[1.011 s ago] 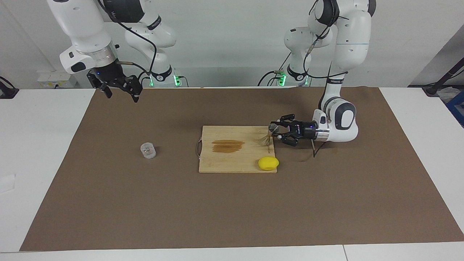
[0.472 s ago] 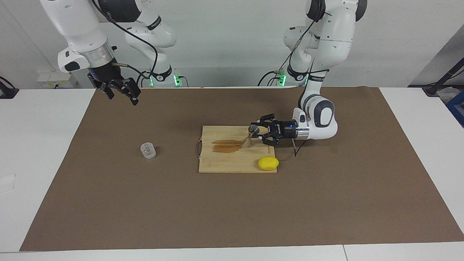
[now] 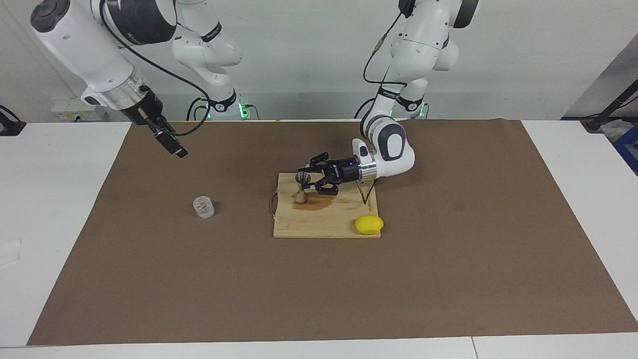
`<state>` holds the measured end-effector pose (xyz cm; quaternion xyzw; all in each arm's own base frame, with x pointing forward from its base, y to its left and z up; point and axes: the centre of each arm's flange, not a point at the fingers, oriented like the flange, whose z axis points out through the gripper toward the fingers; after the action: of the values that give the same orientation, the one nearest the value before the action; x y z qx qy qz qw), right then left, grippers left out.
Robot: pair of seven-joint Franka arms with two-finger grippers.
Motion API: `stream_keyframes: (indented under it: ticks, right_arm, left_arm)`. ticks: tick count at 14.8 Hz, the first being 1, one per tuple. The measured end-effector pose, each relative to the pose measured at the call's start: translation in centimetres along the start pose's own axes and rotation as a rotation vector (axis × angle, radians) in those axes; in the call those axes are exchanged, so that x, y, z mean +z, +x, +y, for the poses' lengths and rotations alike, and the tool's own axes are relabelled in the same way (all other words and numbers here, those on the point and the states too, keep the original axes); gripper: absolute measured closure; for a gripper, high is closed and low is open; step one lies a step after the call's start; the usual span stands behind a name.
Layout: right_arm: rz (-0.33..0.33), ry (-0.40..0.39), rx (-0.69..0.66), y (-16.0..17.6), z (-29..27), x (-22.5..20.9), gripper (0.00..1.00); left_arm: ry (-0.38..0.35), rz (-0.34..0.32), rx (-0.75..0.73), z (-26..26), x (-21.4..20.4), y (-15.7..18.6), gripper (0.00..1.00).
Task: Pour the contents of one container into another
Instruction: 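Carry the dark cup onto the board while the right gripper reaches out, then set the dark cup down while the right gripper grasps the glass cup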
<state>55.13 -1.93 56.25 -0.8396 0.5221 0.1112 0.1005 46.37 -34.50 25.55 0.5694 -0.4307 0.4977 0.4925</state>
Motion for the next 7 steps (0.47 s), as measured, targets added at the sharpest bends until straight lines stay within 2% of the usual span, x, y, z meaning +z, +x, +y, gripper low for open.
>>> stream_keyframes:
  ticks: [5, 7]
  right_arm:
    - [-0.175, -0.002, 0.164, 5.5, 1.2, 6.4, 0.04]
    - [-0.214, -0.019, 0.211, 8.1, 0.9, 9.9, 0.04]
  left_arm:
    - [0.021, -0.014, 0.058, -0.5, -0.5, 0.2, 0.49]
    - [0.036, -0.031, 0.072, -0.7, -0.8, 0.6, 0.49]
